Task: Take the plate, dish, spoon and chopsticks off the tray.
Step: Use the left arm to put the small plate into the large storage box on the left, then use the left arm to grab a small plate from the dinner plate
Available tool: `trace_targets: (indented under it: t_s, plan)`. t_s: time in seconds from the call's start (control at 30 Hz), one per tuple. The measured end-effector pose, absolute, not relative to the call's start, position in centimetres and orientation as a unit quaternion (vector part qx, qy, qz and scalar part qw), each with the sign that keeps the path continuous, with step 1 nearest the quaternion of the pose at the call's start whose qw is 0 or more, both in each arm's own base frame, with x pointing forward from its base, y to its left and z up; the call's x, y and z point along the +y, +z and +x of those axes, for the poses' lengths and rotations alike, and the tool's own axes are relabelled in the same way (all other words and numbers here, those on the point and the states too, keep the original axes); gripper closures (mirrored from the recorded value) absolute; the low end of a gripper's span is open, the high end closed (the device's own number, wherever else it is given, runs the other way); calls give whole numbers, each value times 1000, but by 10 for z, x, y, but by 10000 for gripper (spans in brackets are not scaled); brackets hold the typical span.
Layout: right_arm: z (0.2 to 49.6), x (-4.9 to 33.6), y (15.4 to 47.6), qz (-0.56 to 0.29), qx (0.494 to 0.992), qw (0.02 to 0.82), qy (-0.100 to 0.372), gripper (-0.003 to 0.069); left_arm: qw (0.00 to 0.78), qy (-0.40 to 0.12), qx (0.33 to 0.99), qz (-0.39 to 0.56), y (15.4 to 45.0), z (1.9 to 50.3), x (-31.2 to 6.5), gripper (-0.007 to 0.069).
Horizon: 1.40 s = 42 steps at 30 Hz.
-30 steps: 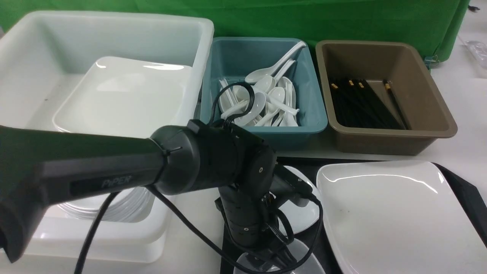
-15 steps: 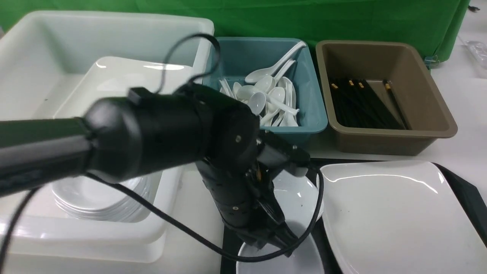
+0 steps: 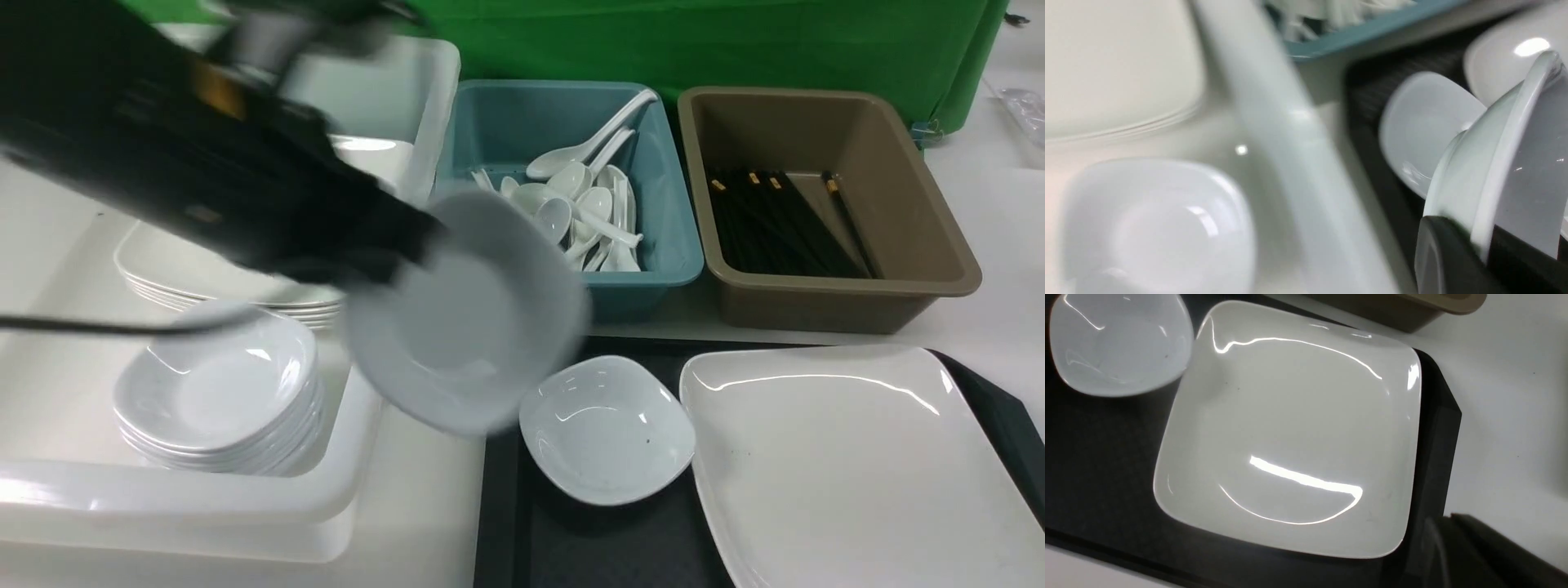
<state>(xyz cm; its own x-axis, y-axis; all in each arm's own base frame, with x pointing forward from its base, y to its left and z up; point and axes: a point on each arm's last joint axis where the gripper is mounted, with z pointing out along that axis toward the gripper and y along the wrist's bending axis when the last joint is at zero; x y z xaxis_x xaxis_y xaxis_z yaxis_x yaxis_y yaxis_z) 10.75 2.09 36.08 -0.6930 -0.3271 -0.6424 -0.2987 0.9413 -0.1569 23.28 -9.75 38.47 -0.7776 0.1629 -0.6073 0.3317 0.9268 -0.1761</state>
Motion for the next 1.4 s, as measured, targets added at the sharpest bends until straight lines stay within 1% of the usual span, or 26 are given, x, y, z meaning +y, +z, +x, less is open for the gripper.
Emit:
trace_targets:
  t_s: [0.13, 0.2, 0.27, 0.37, 0.4, 0.43, 0.57, 0.63, 0.67, 0.73, 0.77, 0.8, 0.87, 0.9, 0.93, 1.0, 1.07, 1.1, 1.13, 1.17, 1.2, 1.23, 1.27, 1.3, 1.33, 1.4]
  plan:
    - [107, 22, 361, -170, 920, 352, -13, 641, 326, -106, 939, -11, 380, 233, -22, 609]
    - [107, 23, 361, -169, 921, 352, -10, 641, 321, -102, 940, -49, 373, 233, -6, 609]
    - [107, 23, 361, -169, 921, 351, -7, 640, 307, -106, 936, -133, 350, 232, 29, 609]
    - [107, 23, 360, -169, 921, 351, -5, 639, 290, -135, 933, -162, 327, 231, 41, 609]
    - [107, 23, 360, -169, 921, 351, -4, 639, 285, -156, 932, -159, 311, 231, 44, 609]
    - [107, 24, 360, -169, 921, 351, -3, 639, 285, -170, 930, -159, 306, 232, 44, 609]
    - [107, 24, 360, -169, 921, 351, -2, 636, 288, -180, 930, -144, 286, 234, 43, 594]
    - [107, 24, 360, -169, 921, 351, 1, 635, 287, -169, 931, -146, 276, 238, 47, 547]
    - [107, 24, 360, -169, 921, 351, 1, 635, 287, -169, 931, -146, 276, 238, 47, 547]
    - [107, 24, 360, -168, 921, 351, 2, 634, 291, -163, 931, -151, 272, 242, 49, 489]
    - [106, 25, 360, -168, 921, 351, 3, 634, 291, -163, 930, -152, 269, 245, 50, 423]
    - [106, 25, 360, -168, 921, 351, 3, 634, 292, -162, 930, -152, 269, 245, 51, 405]
    - [106, 25, 360, -168, 921, 350, 3, 634, 291, -161, 931, -150, 268, 246, 51, 323]
    - [106, 25, 360, -168, 921, 350, 3, 634, 291, -158, 932, -147, 269, 246, 51, 279]
    - [106, 25, 360, -168, 922, 350, 3, 634, 296, -152, 933, -138, 274, 247, 52, 214]
    - [106, 25, 360, -168, 922, 350, 4, 632, 300, -147, 933, -132, 279, 247, 53, 193]
    - [106, 25, 360, -168, 922, 349, 4, 629, 322, -134, 930, -117, 300, 248, 54, 165]
    - [106, 25, 360, -168, 922, 349, 4, 628, 337, -135, 925, -112, 314, 248, 53, 169]
    - [106, 25, 360, -168, 922, 348, 4, 628, 338, -135, 925, -110, 317, 248, 53, 172]
    - [106, 25, 360, -168, 922, 348, 4, 628, 349, -144, 920, -101, 330, 247, 48, 202]
    - [106, 25, 360, -168, 922, 348, 4, 627, 357, -162, 916, -83, 343, 247, 38, 256]
    - [106, 25, 360, -168, 922, 348, 4, 627, 358, -168, 916, -71, 347, 247, 32, 287]
    - [107, 25, 360, -169, 922, 348, 4, 625, 358, -193, 913, -18, 357, 248, 4, 416]
    - [107, 25, 360, -169, 922, 348, 4, 625, 356, -198, 913, -5, 358, 248, -2, 416]
    - [107, 25, 359, -169, 923, 346, 3, 625, 351, -217, 910, 41, 362, 248, -28, 531]
    - [108, 25, 359, -169, 924, 344, 3, 625, 337, -240, 904, 111, 364, 248, -69, 594]
